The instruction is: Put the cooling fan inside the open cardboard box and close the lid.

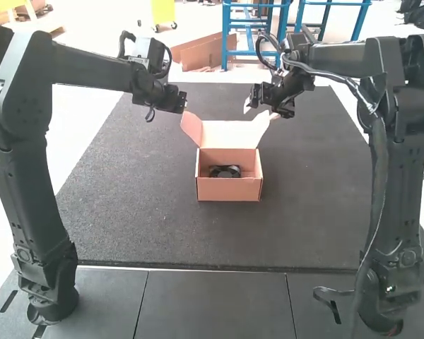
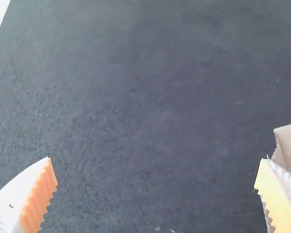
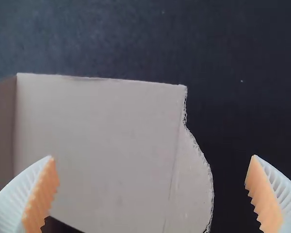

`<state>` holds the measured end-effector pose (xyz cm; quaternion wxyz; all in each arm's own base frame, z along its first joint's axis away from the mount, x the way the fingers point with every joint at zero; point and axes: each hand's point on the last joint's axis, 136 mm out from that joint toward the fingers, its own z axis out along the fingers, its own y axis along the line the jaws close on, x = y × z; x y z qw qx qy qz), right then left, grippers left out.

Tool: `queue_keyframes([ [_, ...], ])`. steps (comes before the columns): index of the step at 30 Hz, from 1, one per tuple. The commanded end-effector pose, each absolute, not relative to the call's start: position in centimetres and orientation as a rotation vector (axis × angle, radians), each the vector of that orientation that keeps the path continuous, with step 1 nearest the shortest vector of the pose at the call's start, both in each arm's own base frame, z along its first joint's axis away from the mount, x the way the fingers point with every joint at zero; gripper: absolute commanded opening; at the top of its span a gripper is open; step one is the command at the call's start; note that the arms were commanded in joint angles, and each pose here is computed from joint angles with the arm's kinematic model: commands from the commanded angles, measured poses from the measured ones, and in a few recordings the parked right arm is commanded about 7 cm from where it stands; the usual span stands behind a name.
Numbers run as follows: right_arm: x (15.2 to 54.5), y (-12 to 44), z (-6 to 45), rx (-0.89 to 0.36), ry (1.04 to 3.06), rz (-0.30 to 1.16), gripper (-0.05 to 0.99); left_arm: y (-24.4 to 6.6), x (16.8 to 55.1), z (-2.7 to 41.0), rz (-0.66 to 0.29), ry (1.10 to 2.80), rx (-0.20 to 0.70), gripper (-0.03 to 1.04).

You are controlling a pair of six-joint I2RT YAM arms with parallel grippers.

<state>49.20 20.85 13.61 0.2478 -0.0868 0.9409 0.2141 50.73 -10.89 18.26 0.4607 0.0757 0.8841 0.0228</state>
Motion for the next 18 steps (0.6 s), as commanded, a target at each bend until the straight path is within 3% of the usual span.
queue_keyframes([
  [1,50.2,20.2,15.1,-0.225,2.527,0.595,0.88,-10.0,50.7,20.5,0.132,2.125,0.146,0.97],
  [13,50.4,20.1,16.4,-0.226,2.514,0.614,0.88,-9.7,50.3,16.5,0.183,2.209,0.198,0.97],
  [18,50.4,19.5,16.4,-0.211,2.521,0.616,0.88,-11.9,50.5,16.8,0.034,2.193,0.24,0.97],
])
